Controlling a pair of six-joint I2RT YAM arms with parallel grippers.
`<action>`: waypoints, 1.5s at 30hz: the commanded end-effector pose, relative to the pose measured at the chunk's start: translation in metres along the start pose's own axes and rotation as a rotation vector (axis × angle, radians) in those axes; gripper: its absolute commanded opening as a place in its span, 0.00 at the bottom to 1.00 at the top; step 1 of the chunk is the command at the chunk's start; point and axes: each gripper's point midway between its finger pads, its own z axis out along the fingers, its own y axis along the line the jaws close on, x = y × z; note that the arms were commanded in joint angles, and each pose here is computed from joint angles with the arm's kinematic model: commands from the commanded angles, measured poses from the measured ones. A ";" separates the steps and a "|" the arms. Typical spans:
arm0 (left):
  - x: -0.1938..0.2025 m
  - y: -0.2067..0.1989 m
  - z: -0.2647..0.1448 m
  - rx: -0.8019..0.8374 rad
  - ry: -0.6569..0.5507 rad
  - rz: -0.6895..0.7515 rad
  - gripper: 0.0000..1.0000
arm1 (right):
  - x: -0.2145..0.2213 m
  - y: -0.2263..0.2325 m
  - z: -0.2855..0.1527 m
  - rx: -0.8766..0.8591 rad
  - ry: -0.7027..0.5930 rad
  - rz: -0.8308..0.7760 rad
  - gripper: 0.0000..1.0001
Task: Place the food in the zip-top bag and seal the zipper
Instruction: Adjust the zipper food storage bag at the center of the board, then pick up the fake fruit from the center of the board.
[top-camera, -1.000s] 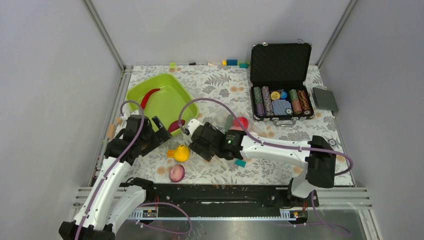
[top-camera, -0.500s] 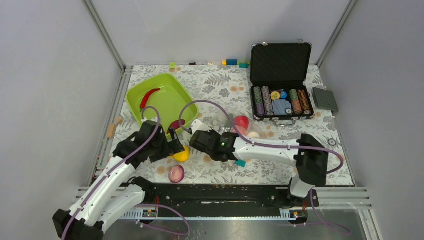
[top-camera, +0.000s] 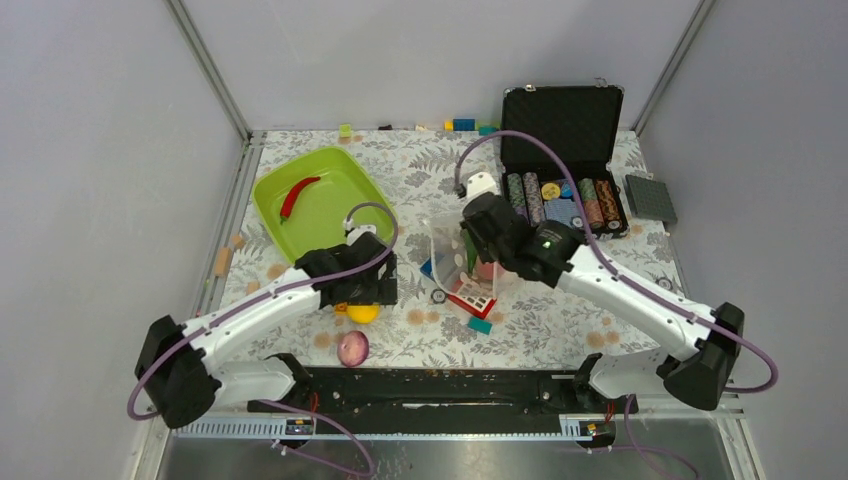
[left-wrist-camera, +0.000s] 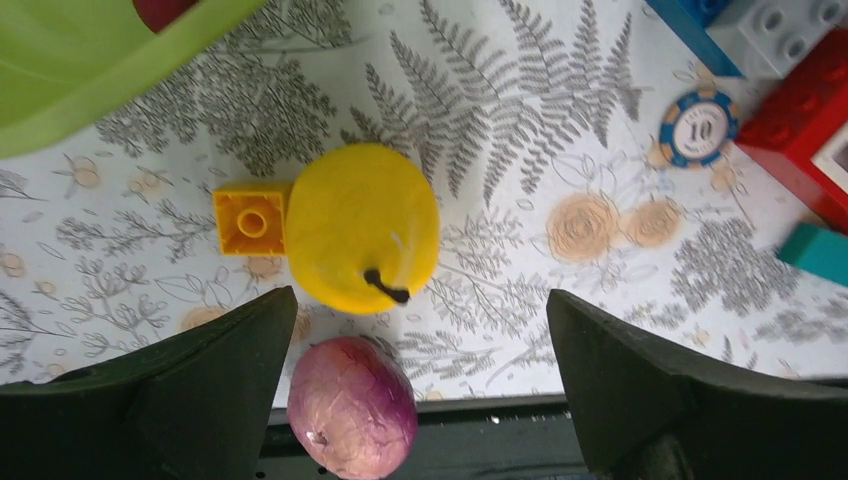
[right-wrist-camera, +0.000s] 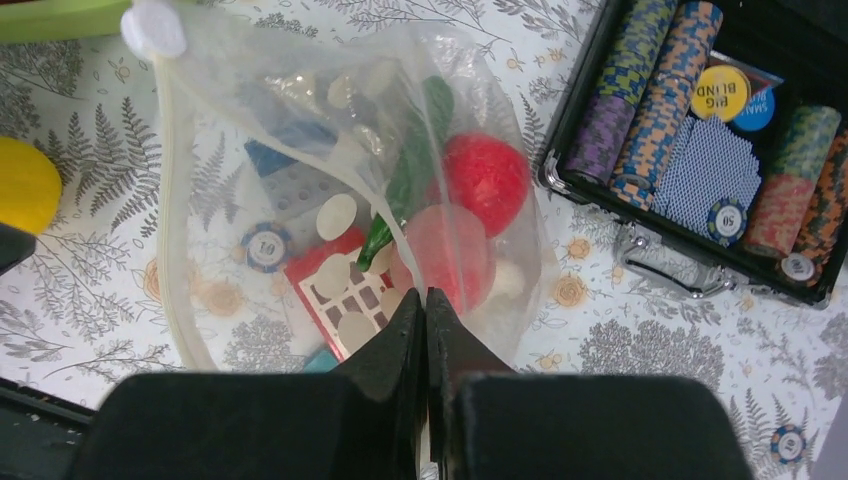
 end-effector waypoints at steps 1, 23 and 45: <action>-0.035 0.000 0.004 -0.093 -0.114 0.016 0.99 | -0.003 -0.021 -0.017 -0.046 0.014 0.144 0.00; -0.002 0.000 0.036 -0.083 -0.011 0.022 0.31 | -0.050 -0.043 -0.070 -0.324 -0.094 0.437 0.00; -0.068 0.064 -0.081 -0.156 -0.461 -0.328 0.00 | -0.075 0.106 -0.073 -0.898 -0.040 0.566 0.00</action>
